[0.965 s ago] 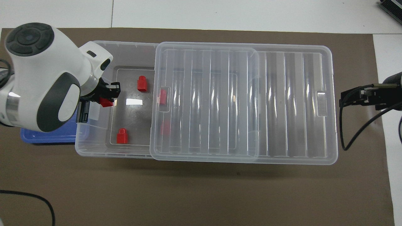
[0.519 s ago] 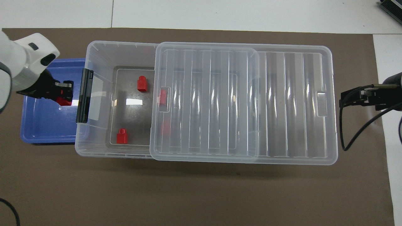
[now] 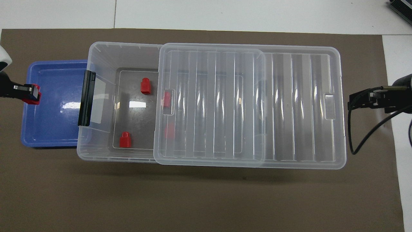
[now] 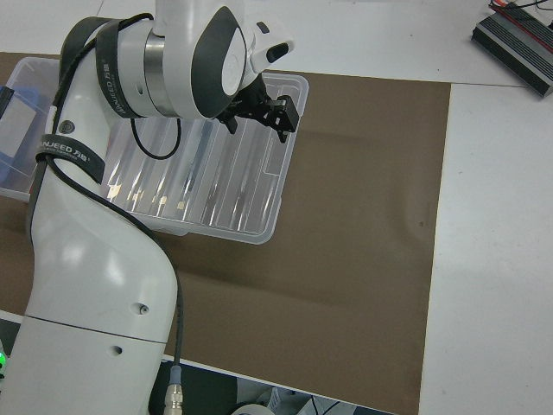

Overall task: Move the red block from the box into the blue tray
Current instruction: 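Lift the red block and carry it over the blue tray, then lower the red block into the blue tray and open the left gripper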

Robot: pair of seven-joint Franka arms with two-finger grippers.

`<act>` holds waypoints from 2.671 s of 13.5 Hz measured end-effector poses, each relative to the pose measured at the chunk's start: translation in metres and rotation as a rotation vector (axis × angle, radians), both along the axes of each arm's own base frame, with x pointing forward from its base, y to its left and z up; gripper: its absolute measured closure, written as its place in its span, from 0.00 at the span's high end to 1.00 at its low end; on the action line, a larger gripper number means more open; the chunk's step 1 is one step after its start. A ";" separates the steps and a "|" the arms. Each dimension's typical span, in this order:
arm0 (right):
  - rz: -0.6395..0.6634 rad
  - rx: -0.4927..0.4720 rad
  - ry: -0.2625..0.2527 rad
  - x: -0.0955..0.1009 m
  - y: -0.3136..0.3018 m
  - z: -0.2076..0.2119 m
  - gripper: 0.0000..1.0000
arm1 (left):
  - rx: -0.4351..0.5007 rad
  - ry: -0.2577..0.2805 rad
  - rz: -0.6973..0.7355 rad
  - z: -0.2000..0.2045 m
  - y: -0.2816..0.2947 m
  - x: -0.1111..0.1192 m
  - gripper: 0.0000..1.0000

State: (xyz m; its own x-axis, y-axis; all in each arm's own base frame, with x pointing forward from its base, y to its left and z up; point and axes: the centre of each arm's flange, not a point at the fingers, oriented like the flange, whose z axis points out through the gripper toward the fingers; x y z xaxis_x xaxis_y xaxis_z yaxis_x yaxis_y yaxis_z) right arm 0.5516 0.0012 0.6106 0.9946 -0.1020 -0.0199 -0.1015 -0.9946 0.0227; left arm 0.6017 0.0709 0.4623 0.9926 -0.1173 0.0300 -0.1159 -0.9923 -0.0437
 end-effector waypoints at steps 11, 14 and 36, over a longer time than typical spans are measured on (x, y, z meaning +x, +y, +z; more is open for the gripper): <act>0.000 0.000 0.012 -0.001 0.000 -0.001 1.00 | 0.008 -0.028 0.037 -0.092 0.028 -0.013 0.34; -0.001 0.000 0.011 -0.001 0.000 -0.001 1.00 | 0.013 -0.053 0.030 -0.107 0.026 -0.008 0.34; -0.138 -0.013 -0.150 0.032 -0.126 -0.086 0.01 | 0.023 -0.127 0.015 -0.152 0.021 -0.016 0.82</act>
